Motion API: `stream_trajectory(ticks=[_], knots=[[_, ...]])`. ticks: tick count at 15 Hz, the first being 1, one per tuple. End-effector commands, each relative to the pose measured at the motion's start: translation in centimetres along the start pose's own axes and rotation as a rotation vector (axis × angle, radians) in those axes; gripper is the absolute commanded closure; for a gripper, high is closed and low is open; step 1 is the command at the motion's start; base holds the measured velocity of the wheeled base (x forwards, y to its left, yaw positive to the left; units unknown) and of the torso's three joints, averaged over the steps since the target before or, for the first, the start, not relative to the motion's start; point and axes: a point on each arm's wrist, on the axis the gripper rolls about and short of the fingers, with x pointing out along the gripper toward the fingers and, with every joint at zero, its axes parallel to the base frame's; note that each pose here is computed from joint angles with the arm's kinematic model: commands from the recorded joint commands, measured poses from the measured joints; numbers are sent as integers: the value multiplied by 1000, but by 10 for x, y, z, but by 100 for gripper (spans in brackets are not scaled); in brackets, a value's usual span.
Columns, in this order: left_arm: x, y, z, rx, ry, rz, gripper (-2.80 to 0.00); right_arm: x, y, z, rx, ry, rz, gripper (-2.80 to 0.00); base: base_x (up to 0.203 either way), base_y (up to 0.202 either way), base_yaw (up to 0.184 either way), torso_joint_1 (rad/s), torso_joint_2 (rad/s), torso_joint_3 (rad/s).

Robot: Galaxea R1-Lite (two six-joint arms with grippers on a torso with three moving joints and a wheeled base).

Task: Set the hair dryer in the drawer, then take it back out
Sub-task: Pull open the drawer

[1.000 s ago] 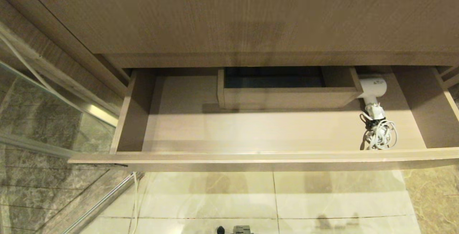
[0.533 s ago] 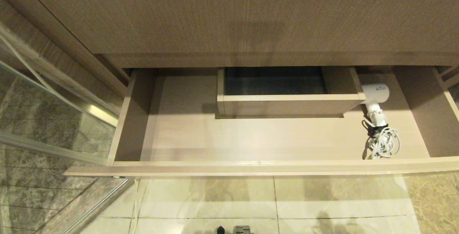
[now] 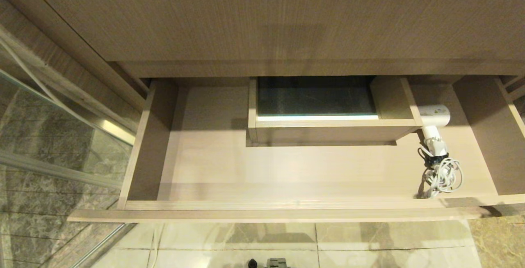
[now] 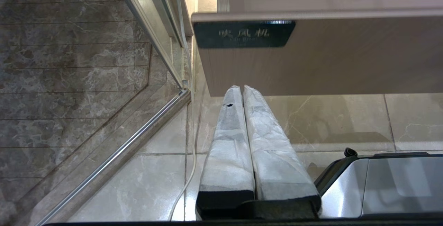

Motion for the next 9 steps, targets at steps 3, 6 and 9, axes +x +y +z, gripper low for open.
stream_trajectory(ticks=[3, 6, 9], knots=[[0, 0, 0, 0, 0, 0, 0, 57, 5, 32, 81, 85, 14, 0, 0, 0, 0, 0, 0, 0], [0, 0, 0, 0, 0, 0, 0, 84, 11, 44, 110, 94, 15, 0, 0, 0, 0, 0, 0, 0], [0, 0, 0, 0, 0, 0, 0, 105, 19, 49, 150, 123, 32, 0, 0, 0, 0, 0, 0, 0]])
